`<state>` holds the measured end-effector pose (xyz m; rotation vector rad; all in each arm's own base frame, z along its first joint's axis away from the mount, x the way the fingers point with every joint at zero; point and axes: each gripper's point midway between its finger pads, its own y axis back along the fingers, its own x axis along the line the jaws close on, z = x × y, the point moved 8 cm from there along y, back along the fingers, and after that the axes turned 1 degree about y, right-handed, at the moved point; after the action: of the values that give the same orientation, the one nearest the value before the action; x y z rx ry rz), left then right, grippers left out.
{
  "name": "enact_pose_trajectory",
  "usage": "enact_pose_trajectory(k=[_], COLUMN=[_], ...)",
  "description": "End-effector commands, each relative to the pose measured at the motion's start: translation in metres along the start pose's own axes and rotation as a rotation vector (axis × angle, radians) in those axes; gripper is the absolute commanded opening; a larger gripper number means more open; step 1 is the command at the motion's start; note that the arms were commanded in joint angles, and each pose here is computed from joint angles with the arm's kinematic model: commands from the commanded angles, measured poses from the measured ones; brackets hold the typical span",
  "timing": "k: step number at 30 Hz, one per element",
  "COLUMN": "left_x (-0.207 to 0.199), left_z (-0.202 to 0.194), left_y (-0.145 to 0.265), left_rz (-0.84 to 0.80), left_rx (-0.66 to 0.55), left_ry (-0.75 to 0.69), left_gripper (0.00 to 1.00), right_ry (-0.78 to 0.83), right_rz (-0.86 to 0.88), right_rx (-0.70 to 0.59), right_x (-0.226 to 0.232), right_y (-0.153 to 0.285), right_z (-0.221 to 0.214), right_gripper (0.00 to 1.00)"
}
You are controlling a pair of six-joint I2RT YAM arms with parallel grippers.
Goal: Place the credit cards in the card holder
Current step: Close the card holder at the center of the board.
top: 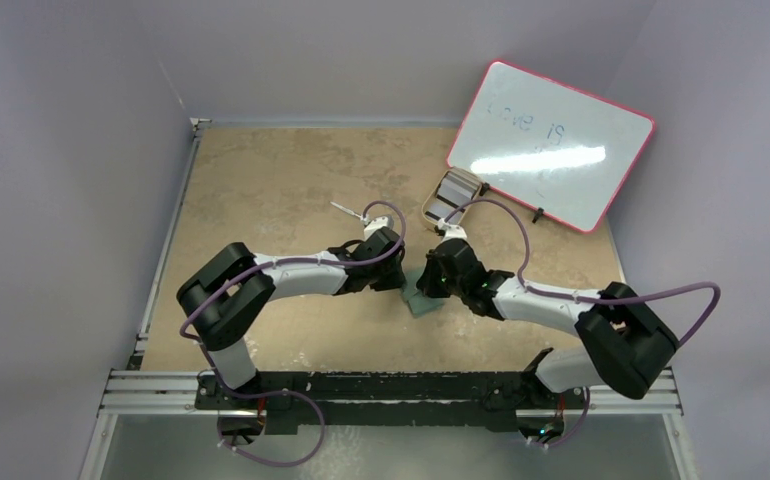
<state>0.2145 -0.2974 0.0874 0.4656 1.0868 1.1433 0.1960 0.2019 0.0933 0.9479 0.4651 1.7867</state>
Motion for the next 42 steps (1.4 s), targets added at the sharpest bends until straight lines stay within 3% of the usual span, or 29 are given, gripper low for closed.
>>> enact_pose_trajectory(k=[1, 18, 30, 36, 42], left_x=[0.018, 0.011, -0.015, -0.026, -0.031], left_z=[-0.008, -0.005, 0.020, 0.009, -0.007], left_y=[-0.002, 0.001, 0.045, 0.048, 0.029], left_rz=[0.071, 0.046, -0.055, -0.149, -0.136], left_rx=[0.022, 0.021, -0.062, -0.021, 0.025], left_ry=[-0.037, -0.008, 0.055, 0.033, -0.027], left_gripper=[0.23, 0.23, 0.26, 0.26, 0.19], right_ry=[0.016, 0.020, 0.024, 0.021, 0.016], right_rz=[-0.041, -0.017, -0.013, -0.016, -0.015], right_rx=[-0.003, -0.031, -0.027, -0.022, -0.020], right_x=[-0.011, -0.019, -0.015, -0.015, -0.014], right_y=[-0.001, 0.005, 0.002, 0.000, 0.000], right_z=[-0.004, -0.014, -0.010, -0.011, -0.010], right_gripper=[0.00, 0.00, 0.00, 0.00, 0.00])
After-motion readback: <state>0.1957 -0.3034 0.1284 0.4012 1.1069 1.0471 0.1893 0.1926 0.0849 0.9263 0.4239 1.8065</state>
